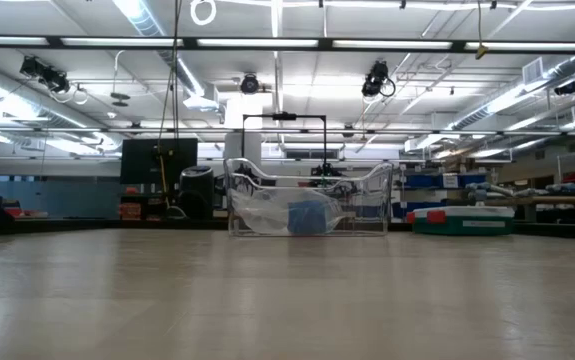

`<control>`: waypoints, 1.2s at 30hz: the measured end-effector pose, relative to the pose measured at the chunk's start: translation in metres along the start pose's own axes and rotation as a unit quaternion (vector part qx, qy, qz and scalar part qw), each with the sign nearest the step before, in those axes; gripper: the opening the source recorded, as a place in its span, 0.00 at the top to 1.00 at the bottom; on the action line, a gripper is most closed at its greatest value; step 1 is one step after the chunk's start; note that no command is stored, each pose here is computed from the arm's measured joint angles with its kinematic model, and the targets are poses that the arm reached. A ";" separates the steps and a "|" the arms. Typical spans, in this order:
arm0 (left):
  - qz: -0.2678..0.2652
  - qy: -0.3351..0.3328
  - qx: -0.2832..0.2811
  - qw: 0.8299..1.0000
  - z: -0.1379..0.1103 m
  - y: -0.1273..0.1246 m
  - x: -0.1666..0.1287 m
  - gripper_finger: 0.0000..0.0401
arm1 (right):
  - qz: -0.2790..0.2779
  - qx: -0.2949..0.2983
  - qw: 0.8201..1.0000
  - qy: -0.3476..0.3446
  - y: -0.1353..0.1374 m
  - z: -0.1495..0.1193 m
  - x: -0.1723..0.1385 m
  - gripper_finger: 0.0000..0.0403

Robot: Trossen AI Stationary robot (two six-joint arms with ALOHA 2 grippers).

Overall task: Roll bandage
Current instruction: Roll the sky blue bandage

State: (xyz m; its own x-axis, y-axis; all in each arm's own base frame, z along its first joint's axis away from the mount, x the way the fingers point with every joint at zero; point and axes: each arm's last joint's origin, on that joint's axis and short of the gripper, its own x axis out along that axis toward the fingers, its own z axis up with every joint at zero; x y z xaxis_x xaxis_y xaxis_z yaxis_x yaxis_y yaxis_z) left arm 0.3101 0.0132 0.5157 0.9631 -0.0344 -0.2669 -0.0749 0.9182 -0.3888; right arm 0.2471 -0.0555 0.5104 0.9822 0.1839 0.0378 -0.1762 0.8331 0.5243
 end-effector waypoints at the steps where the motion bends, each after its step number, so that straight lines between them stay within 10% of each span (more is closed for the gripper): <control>1: 0.001 0.001 0.000 1.000 0.000 0.000 0.001 0.65 | 0.000 0.002 1.000 0.000 -0.001 0.000 0.001 1.00; 10: 0.015 -0.003 0.001 1.000 0.000 0.001 0.001 0.67 | 0.006 0.033 0.999 0.000 -0.002 0.001 0.001 1.00; 18: 0.071 -0.014 0.013 0.997 -0.001 0.005 0.001 0.97 | 0.030 0.081 0.996 0.016 -0.001 0.001 0.000 1.00; 36: 0.109 -0.003 0.014 0.994 -0.006 0.009 0.002 1.00 | 0.089 0.133 0.985 0.057 0.009 -0.003 0.003 1.00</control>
State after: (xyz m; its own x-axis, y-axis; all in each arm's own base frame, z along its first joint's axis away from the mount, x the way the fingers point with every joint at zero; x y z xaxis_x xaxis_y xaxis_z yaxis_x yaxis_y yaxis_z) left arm 0.3102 0.0196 0.5064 0.9265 0.1683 -0.3366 -0.2745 0.9141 -0.2985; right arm 0.2481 -0.0465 0.5127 0.9206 0.3855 0.0614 -0.3075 0.6191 0.7227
